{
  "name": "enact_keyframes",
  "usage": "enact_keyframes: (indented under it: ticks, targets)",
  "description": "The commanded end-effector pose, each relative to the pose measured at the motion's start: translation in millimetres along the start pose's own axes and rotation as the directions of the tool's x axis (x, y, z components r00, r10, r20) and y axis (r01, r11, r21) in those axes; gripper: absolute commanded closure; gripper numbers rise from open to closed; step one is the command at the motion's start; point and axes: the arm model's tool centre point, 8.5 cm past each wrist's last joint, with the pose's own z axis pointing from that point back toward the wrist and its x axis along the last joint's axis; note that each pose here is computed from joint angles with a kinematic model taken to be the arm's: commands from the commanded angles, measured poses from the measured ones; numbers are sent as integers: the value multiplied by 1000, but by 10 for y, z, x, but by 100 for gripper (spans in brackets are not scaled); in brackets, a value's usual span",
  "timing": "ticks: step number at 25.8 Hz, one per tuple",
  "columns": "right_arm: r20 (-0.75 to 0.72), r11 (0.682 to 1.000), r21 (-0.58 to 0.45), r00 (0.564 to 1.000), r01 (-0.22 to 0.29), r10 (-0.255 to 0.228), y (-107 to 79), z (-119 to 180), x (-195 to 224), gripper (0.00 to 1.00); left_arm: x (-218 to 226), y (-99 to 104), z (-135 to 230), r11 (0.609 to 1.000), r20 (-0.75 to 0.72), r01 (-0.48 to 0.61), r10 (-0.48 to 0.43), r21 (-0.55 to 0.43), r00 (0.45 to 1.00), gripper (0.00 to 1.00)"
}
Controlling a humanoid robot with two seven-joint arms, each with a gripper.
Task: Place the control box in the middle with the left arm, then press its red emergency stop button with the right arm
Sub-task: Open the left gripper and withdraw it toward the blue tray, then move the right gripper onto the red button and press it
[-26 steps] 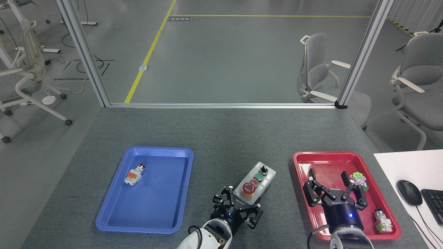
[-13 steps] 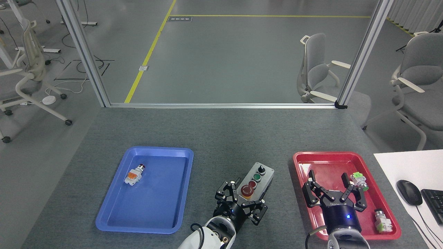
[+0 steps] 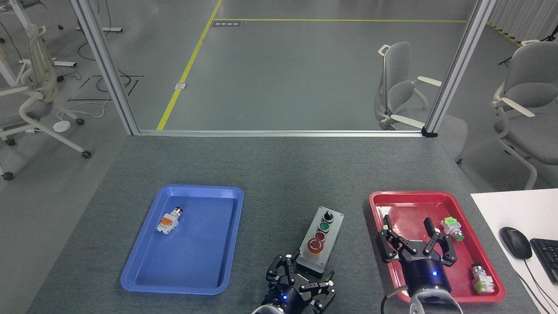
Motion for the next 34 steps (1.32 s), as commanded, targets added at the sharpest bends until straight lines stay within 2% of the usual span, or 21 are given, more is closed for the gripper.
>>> enact_keyframes:
  ticks: [1, 3, 5, 8, 10, 12, 16, 19, 23, 27, 30, 34]
  targets:
    - [10, 1000, 0, 1000, 7, -7, 9, 2, 37, 2, -220, -118, 229, 1000, -18, 12, -12, 6, 1000, 2]
    - [11, 1000, -4, 1000, 8, -8, -2, -3, 44, 4, -368, -185, 336, 1000, -49, 5, -5, 1, 999, 2]
    - [12, 1000, -1, 1000, 16, -16, 15, 3, 73, 10, -597, -153, 460, 1000, -90, -4, 6, 23, 996, 2]
    - [35, 1000, 3, 999, 9, -9, 23, 4, 120, 27, -933, -47, 722, 997, -134, -8, 18, 72, 991, 2]
    - [77, 1000, 5, 997, 3, -3, 27, 7, 172, 45, -1268, 99, 942, 993, -186, -12, 35, 122, 982, 2]
    - [97, 1000, 5, 995, 5, -5, 29, 9, 201, 57, -1567, 201, 1155, 985, -234, -27, 66, 169, 970, 2]
    - [194, 1000, 7, 981, -21, 20, 52, 35, 346, 97, -2326, 370, 1541, 969, -387, -18, 115, 246, 915, 2]
    - [227, 998, 8, 972, -60, 56, 78, 49, 438, 100, -2724, 424, 1759, 961, -475, -7, 142, 276, 869, 2]
    - [265, 997, 14, 962, -74, 68, 116, 67, 616, 100, -3042, 404, 1891, 959, -555, -6, 168, 282, 815, 2]
    - [313, 993, 45, 946, -106, 86, 269, 65, 913, 100, -3076, 392, 1862, 958, -563, -17, 183, 286, 806, 2]
    - [345, 990, 59, 933, -126, 98, 341, -16, 1125, 100, -3047, 410, 1831, 942, -556, -58, 245, 331, 795, 2]
    - [369, 987, 92, 925, -129, 87, 455, -60, 1296, 100, -3138, 451, 1863, 919, -546, -97, 310, 383, 779, 2]
